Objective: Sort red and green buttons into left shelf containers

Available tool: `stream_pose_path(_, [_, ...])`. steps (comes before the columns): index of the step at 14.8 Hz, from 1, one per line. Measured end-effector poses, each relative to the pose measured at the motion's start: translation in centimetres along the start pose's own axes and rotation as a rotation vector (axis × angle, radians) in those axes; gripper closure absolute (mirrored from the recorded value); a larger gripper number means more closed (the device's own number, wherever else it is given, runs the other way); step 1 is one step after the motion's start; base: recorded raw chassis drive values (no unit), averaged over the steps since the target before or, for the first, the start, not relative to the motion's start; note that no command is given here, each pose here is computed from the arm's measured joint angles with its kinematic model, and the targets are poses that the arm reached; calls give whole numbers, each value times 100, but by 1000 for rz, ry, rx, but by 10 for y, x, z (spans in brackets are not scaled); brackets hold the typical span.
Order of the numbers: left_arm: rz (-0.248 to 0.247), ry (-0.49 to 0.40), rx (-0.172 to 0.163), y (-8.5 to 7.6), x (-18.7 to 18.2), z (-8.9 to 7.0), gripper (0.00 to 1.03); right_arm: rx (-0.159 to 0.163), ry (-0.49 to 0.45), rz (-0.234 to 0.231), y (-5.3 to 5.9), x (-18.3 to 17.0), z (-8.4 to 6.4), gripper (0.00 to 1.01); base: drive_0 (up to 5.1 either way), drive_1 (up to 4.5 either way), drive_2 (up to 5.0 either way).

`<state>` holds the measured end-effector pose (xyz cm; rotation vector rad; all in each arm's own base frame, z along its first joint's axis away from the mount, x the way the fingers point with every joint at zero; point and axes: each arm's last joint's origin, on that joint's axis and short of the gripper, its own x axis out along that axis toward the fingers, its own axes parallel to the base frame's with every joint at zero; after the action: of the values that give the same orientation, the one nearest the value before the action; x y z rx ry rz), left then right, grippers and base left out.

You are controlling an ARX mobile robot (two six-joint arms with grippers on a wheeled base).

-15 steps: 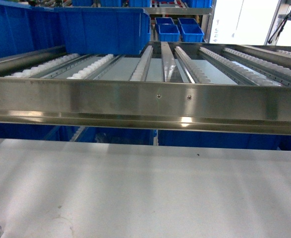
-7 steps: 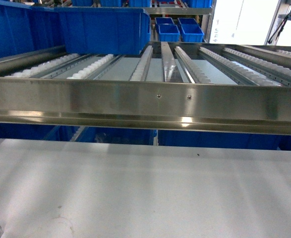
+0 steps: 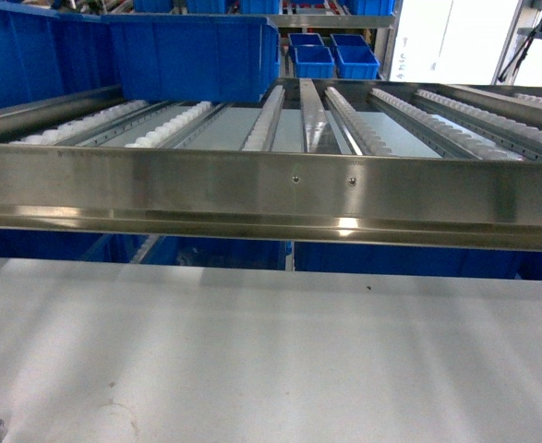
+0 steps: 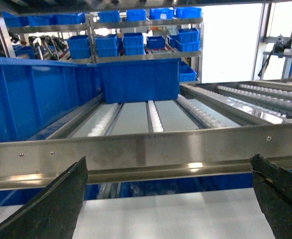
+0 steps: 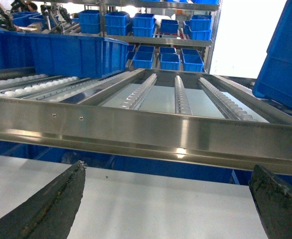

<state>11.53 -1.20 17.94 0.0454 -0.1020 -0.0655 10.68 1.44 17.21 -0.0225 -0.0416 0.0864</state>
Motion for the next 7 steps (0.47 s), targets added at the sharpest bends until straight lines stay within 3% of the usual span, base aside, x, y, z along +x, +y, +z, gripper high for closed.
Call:
stream_pose_path(3, [5, 11, 3, 2, 6, -2, 5, -11, 7, -4, 1, 8, 0, 3, 0, 0, 0])
stream_pose_path(4, [15, 12, 5, 4, 11, -3, 5, -28, 30, 2, 1, 17, -3, 3, 0, 0, 0])
stream_pose_path(7, [6, 122, 13, 5, 35, -17, 5, -84, 193, -41, -17, 59, -18, 3, 0, 0, 0])
